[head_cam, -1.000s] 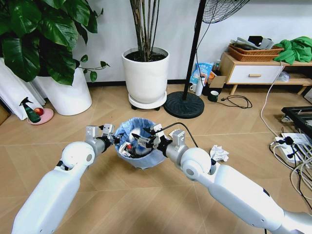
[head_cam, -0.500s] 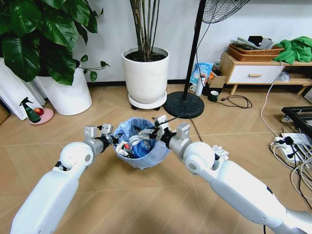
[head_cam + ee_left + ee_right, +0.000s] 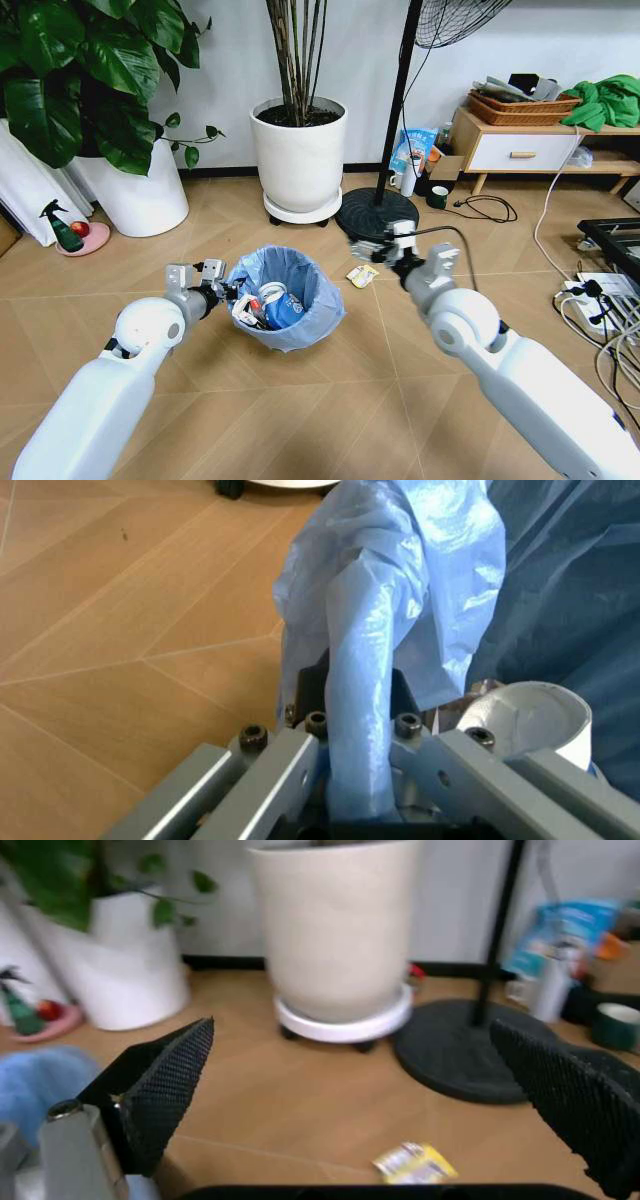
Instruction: Pick up the trash bin and place the garbage on the floor into it.
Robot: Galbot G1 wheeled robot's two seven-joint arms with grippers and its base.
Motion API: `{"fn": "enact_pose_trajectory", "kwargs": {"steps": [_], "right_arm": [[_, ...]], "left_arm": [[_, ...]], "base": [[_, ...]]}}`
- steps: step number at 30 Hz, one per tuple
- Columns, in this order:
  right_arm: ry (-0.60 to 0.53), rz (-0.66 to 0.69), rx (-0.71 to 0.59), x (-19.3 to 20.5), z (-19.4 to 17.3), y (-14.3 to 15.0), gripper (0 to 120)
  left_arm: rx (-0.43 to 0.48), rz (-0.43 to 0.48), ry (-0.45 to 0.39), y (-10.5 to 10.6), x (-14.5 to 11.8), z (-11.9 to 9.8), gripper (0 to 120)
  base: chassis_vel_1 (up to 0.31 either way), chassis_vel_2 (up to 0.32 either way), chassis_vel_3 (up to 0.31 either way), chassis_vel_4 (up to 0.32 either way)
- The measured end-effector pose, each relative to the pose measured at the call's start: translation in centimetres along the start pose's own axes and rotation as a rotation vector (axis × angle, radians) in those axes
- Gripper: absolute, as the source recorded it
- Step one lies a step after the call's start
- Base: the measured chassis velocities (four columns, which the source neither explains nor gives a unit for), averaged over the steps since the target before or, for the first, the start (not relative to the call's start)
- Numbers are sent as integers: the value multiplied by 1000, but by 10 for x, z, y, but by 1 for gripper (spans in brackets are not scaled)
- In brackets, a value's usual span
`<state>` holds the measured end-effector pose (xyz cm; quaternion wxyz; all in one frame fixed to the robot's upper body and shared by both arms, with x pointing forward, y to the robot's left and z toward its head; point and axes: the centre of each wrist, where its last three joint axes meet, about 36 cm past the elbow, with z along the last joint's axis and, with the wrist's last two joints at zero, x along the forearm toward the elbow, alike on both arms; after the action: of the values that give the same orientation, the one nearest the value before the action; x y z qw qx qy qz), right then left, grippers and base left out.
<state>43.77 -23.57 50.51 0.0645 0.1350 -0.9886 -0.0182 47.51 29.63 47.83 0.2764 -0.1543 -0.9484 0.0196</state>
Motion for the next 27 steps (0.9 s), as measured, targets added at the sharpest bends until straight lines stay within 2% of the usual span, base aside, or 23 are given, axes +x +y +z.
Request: {"fn": "enact_pose_trajectory", "kwargs": {"steps": [2, 7, 11, 20, 27], "right_arm": [[-1, 62, 13, 13, 6, -14, 100], [-3, 124, 21, 29, 13, -26, 100], [25, 212, 40, 59, 38, -41, 100], [69, 272, 28, 93, 58, -45, 100], [71, 271, 19, 95, 63, -41, 100]], "left_arm": [[-1, -3, 3, 0, 2, 2, 0], [-3, -4, 6, 0, 5, 4, 0], [-8, -6, 8, 0, 10, 7, 0], [-10, -1, 5, -4, 12, 8, 0], [-12, 0, 2, -5, 13, 7, 0]], "base": [[0, 0, 0, 0], [0, 0, 0, 0], [0, 0, 0, 0], [0, 0, 0, 0], [0, 0, 0, 0]]}}
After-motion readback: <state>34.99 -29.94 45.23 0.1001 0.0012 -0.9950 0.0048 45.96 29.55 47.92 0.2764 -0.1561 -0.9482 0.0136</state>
